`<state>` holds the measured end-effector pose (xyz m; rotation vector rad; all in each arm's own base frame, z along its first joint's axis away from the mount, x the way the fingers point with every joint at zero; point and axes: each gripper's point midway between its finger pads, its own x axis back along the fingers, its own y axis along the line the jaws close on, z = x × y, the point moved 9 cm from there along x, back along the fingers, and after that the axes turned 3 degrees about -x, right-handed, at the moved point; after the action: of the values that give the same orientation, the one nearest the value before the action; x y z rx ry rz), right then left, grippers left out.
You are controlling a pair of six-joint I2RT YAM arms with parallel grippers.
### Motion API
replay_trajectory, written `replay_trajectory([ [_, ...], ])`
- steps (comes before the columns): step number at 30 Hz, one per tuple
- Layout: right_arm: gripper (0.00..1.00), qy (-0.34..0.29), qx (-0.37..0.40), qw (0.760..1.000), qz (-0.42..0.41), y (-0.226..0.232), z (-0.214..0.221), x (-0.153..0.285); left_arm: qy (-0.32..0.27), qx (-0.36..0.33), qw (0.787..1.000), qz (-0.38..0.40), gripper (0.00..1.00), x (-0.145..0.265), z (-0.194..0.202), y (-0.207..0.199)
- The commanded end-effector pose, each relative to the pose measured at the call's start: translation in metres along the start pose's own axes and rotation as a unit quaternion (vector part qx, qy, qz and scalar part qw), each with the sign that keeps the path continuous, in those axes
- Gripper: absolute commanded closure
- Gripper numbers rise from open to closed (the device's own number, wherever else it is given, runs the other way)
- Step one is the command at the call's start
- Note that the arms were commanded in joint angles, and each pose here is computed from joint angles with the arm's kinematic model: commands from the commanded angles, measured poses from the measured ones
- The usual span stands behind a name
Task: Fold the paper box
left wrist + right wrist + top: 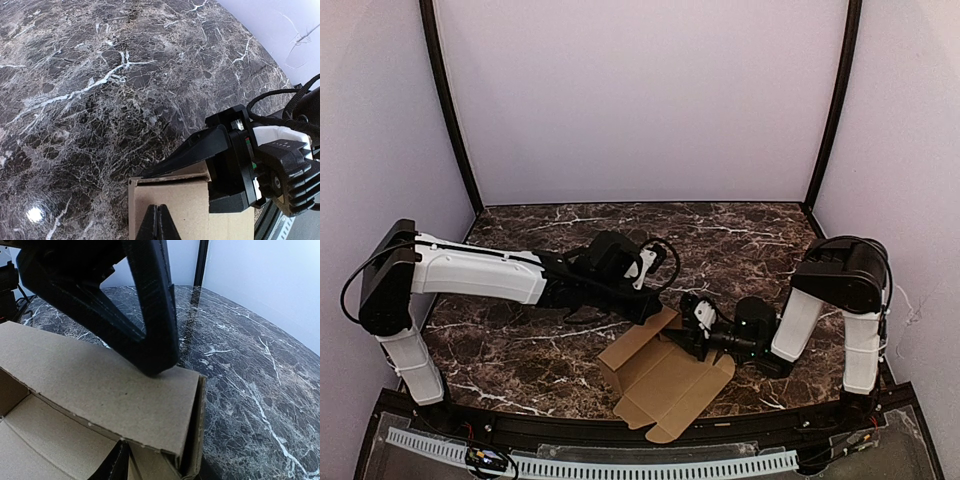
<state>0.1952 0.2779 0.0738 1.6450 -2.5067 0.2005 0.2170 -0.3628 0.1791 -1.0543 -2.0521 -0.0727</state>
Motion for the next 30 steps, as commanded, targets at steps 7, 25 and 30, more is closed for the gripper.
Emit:
replay_trajectory([
  [7, 0.77, 0.005, 0.001, 1.000, 0.014, -0.001, -0.002, 0.006, 0.003, 0.007, 1.000, 0.002, 0.99, -0.001, -0.005, 0.000],
  [25, 0.82, 0.011, 0.010, 0.998, 0.060, 0.002, 0.003, -0.007, 0.013, 0.009, 1.000, 0.026, 0.99, -0.013, -0.007, -0.011],
  [30, 0.81, 0.018, 0.004, 0.997, 0.071, 0.004, 0.009, -0.004, 0.025, 0.009, 0.999, 0.024, 0.99, -0.023, 0.000, -0.014],
])
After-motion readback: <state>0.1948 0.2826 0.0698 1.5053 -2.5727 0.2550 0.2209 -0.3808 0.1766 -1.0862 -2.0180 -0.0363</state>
